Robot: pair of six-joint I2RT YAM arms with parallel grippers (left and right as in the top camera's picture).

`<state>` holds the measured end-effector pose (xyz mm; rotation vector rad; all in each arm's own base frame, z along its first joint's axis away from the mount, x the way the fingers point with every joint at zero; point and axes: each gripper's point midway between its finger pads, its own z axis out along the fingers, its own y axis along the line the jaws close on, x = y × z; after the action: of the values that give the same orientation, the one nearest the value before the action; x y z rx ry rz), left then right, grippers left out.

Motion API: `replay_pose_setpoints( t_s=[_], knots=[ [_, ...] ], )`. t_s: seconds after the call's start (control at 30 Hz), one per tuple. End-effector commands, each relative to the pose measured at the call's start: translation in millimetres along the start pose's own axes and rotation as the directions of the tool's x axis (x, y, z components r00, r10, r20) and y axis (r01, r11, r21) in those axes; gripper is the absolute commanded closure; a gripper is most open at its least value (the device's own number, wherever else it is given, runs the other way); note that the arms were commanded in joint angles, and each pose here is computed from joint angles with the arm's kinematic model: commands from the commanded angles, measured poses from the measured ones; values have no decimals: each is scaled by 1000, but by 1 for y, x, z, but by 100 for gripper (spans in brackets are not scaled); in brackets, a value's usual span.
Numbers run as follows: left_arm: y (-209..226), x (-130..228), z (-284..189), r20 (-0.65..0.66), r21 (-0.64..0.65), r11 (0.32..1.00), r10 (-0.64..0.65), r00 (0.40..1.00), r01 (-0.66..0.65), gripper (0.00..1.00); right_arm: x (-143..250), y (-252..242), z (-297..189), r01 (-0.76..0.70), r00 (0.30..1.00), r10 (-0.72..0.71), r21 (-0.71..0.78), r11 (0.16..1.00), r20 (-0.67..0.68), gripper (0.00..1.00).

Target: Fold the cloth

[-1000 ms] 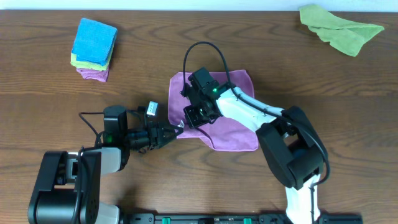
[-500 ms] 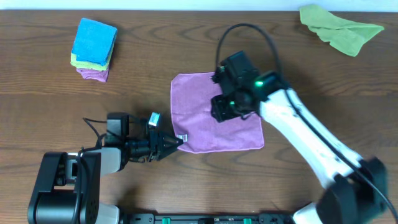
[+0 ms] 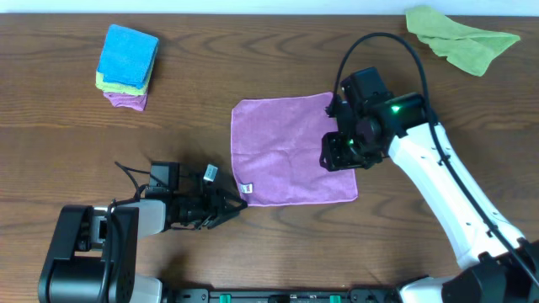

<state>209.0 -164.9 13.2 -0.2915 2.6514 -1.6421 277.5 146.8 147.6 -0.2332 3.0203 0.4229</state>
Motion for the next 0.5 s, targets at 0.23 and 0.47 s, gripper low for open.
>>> replay_pose_setpoints(
  t_s=[0.23,0.47],
  knots=[
    [-20,-33,-3,69,11,1000,25,997,-25,50,0,-2,-1,-14,1000,14,-13,1000,2,51],
    [-38,-34,8,31,23,999,39,999,-40,50,-1,-6,-1,-13,1000,13,7,1000,11,51]
  ],
)
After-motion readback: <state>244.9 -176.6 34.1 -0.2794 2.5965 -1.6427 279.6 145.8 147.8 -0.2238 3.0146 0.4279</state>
